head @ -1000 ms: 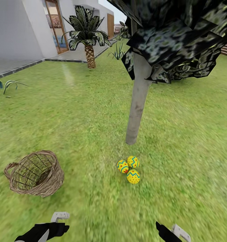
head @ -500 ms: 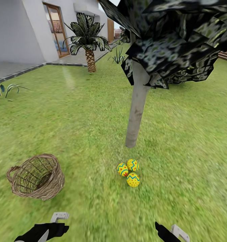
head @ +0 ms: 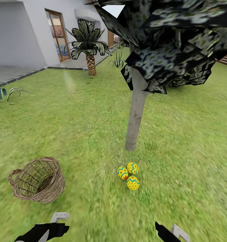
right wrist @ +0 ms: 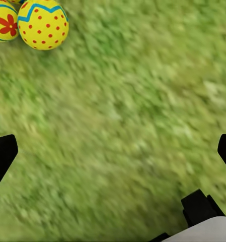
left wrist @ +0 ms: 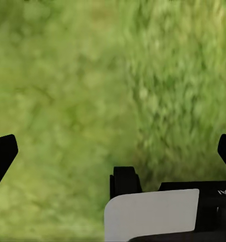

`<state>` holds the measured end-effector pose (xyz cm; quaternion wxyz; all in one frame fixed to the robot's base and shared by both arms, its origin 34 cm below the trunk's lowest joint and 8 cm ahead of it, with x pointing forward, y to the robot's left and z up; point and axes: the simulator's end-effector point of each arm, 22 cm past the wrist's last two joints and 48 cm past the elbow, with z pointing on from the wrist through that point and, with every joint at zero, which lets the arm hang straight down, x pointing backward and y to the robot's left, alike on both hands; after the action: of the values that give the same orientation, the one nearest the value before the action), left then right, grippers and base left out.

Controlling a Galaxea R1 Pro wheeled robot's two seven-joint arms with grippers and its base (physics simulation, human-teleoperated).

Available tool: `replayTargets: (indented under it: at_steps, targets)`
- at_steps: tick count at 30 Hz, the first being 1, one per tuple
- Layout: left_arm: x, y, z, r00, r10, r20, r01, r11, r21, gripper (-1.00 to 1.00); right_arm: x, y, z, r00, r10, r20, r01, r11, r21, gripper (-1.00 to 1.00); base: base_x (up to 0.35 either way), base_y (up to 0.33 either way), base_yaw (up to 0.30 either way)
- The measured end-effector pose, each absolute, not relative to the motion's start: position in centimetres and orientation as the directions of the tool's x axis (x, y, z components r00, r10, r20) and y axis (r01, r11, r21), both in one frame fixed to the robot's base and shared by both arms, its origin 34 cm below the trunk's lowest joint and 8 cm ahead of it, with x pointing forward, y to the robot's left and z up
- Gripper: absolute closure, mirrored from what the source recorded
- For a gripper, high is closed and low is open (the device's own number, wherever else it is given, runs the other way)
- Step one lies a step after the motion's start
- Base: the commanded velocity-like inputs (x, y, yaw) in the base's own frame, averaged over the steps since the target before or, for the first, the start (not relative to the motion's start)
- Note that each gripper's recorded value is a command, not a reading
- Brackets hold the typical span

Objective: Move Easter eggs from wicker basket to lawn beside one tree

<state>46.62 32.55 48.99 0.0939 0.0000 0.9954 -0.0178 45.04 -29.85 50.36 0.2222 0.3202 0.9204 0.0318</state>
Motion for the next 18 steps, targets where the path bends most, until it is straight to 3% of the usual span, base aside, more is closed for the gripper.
replayTargets:
  at_steps: [18]
  targets:
    - [46.5,31.3,51.4,-0.981,-0.001,-0.192,0.009,0.999,-0.049,-1.00,46.6,-30.2,53.6,-0.685,0.573,-0.450,0.545,0.813,0.205,-1.00,0.000,0.000,0.000]
